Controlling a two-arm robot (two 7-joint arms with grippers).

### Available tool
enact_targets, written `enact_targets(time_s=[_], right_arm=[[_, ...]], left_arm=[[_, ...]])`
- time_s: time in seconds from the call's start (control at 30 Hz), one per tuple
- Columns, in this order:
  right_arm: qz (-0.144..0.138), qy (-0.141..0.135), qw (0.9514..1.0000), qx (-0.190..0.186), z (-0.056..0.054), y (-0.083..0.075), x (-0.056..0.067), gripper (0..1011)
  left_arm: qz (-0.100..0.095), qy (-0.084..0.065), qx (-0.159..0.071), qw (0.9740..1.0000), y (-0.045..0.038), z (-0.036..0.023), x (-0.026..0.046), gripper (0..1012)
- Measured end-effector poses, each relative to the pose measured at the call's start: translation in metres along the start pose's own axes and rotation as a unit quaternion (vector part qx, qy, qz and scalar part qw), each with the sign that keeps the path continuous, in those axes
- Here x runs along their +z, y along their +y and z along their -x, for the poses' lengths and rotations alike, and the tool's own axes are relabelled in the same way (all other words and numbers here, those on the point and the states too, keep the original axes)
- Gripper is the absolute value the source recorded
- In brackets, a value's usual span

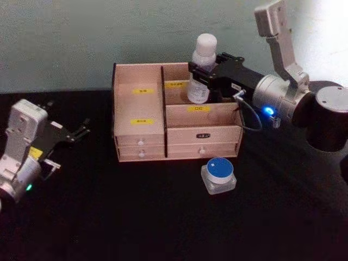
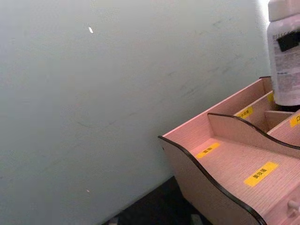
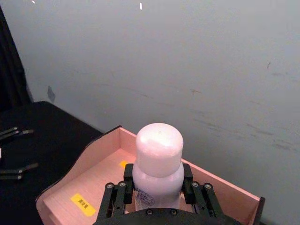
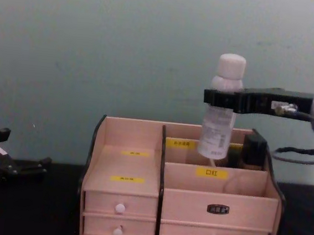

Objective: Pick up the facial cleanser and watermelon frost from the table and place them into the tiered storage box.

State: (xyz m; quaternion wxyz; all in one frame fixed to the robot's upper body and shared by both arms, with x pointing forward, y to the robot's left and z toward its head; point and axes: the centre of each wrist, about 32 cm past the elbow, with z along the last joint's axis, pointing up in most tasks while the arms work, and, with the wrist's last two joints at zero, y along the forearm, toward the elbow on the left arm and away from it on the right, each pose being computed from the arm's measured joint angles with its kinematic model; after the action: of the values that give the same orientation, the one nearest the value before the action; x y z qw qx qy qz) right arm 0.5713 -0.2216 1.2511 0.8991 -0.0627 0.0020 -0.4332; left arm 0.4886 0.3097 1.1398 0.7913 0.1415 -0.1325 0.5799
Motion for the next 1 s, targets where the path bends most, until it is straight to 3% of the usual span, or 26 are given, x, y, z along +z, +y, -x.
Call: enact_targets(time_s=[0.57, 1.0], right_arm=[[0.001, 0.004, 1.0, 0.001, 0.005, 0.024, -0.007, 591], [0.006, 0.005, 1.0, -0.002, 0.004, 0.032, -0.015, 591]], left_arm=[[0.0, 0.0, 0.0, 1.0, 0.0, 0.0, 0.0, 1001], [0.0, 0.0, 0.0, 1.0, 0.0, 0.0, 0.0, 1001]])
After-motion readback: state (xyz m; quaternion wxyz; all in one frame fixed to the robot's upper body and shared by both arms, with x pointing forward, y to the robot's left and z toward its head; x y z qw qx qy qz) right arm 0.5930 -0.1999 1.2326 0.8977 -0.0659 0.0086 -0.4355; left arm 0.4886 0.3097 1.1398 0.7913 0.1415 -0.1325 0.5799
